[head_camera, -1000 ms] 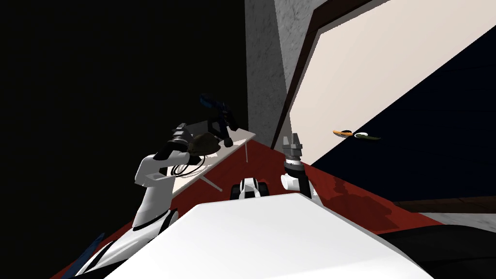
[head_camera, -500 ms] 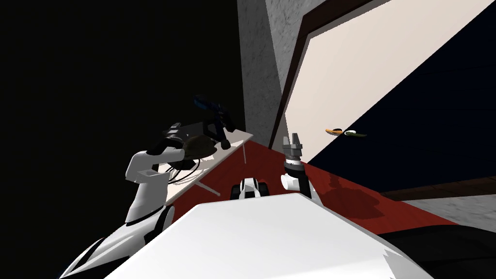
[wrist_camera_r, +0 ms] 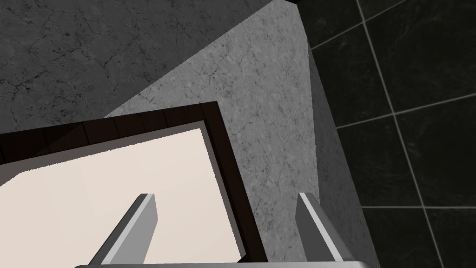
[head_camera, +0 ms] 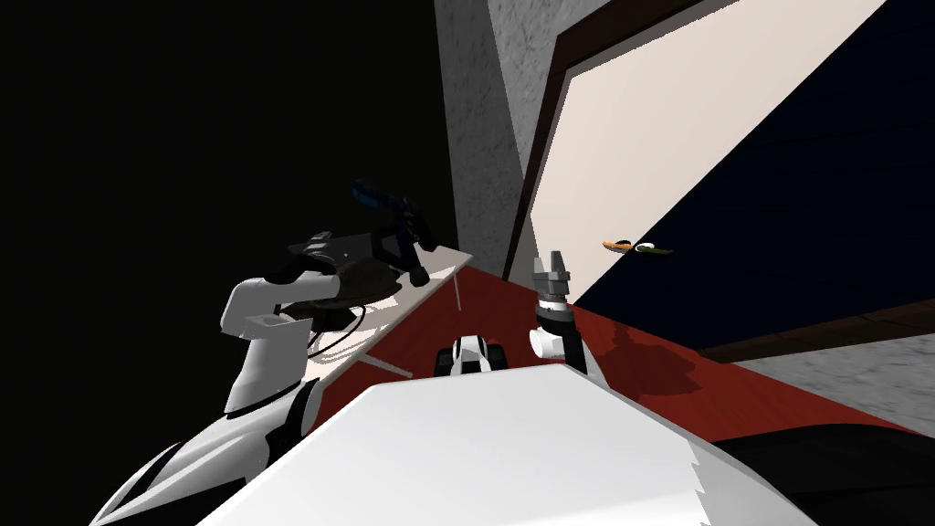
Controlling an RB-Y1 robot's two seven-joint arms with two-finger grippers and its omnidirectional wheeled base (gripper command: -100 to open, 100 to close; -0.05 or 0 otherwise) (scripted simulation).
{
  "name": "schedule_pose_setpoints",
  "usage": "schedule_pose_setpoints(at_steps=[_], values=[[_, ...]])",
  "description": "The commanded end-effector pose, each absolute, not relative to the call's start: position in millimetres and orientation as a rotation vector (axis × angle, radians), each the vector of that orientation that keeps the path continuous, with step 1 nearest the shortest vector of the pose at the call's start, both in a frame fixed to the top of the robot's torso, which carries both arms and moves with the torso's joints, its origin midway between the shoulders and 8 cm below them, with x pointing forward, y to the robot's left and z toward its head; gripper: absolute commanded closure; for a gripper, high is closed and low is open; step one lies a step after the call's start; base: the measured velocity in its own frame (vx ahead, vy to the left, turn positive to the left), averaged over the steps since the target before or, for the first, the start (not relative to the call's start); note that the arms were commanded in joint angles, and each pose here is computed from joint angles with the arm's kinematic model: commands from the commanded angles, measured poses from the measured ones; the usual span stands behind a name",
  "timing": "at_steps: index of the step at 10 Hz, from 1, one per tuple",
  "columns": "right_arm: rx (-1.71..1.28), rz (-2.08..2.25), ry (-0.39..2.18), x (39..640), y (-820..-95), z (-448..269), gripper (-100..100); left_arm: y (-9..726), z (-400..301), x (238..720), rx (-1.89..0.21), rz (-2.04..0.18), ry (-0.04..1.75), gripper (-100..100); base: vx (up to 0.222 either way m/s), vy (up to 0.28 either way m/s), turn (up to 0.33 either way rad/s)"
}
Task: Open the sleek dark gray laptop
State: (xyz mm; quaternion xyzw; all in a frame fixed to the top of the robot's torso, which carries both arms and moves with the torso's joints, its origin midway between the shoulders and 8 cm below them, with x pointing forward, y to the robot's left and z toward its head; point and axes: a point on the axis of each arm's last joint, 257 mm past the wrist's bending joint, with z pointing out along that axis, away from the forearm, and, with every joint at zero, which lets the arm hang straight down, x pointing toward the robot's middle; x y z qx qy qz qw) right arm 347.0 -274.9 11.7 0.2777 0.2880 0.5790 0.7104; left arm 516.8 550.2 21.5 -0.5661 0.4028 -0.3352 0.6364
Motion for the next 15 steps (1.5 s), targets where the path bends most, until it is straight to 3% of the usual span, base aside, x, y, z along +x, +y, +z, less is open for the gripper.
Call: schedule_pose_setpoints(at_steps=[1,12,15], values=[[0.616,1.285,0.639,347.0,-274.9,11.7,0,564.2,9.3,517.7,-1.366,-0.739,0.918,-100,0.036,-0.007,-0.041],[0.616,1.285,0.639,347.0,-274.9,11.7,0,665.0,23.3,482.2,-1.662,-0.580,0.729,-100,0.057,-0.002,-0.130],[0.616,1.285,0.639,347.0,-274.9,11.7,0,654.8,27.0,485.6,-1.645,-0.605,0.765,-100,0.020,-0.003,0.093]])
